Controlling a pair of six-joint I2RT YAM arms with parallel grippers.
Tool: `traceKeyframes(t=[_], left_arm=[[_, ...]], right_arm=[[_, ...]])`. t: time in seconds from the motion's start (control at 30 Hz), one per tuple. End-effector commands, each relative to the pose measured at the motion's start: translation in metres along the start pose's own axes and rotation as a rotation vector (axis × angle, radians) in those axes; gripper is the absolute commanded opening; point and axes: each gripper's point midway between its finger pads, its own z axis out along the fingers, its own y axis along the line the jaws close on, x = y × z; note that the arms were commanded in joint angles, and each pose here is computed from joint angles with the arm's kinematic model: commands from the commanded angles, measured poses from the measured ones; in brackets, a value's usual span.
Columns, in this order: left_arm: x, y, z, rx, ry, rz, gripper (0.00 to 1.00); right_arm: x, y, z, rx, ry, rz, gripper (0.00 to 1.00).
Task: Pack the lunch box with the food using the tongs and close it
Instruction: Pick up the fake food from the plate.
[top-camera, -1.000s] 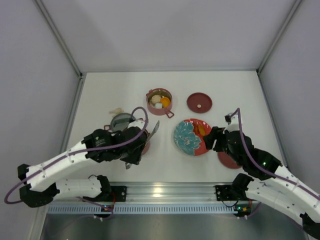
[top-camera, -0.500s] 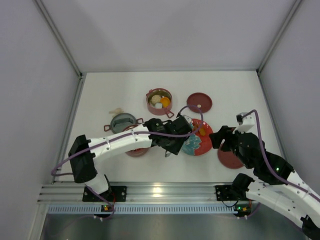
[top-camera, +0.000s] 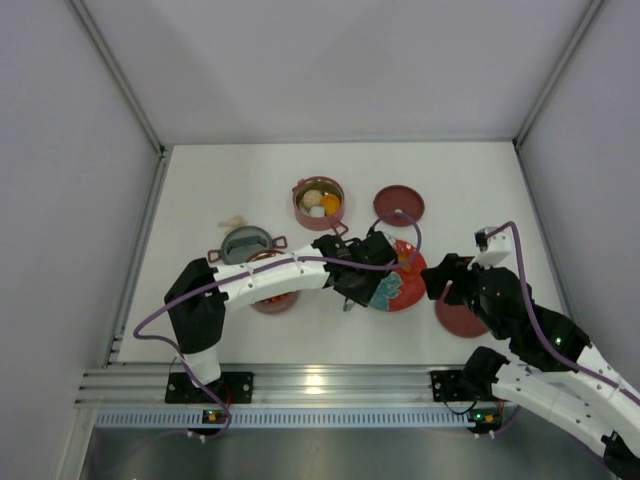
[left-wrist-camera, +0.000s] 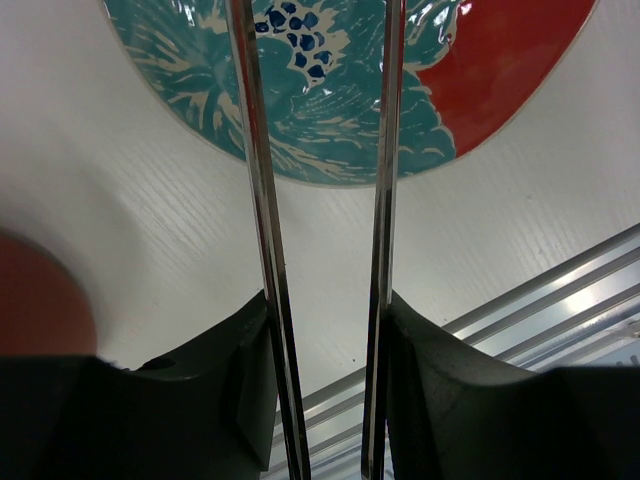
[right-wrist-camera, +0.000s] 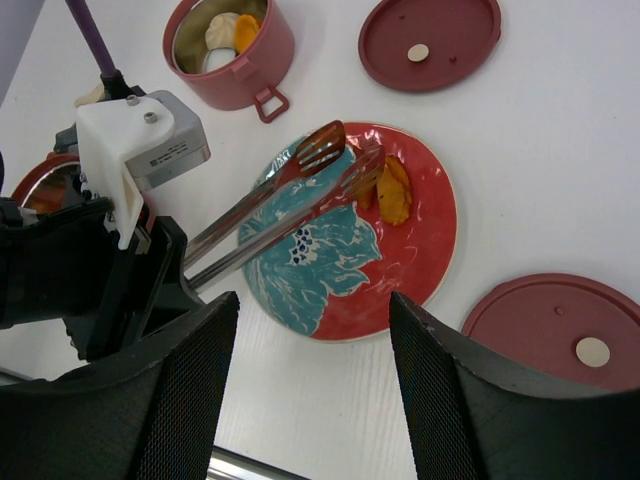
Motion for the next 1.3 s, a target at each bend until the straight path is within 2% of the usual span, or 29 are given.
traceKeyframes(t=[0.0, 0.73, 1.07, 1.27], left_arm=[[-0.024, -0.010, -0.004, 0.036, -0.075, -0.003, 0.44], [-0.006, -0.001, 0.009, 0.020, -0.047, -0.014, 0.39], [-0.003, -0.001, 0.010, 0.030, -0.037, -0.018, 0.32], [-0.006, 0.001, -0.004, 0.034, -0.061, -0.026, 0.27]], right_arm=[[-0.011, 0.002, -0.007, -0.006, -0.022, -0.005, 0.62], [-0.009, 0.005, -0.002, -0.005, -0.009, -0.017, 0.62], [-0.006, 0.005, -0.001, -0.005, -0.003, -0.014, 0.62], [-0.005, 0.004, 0.000, -0.005, -0.002, -0.012, 0.62]])
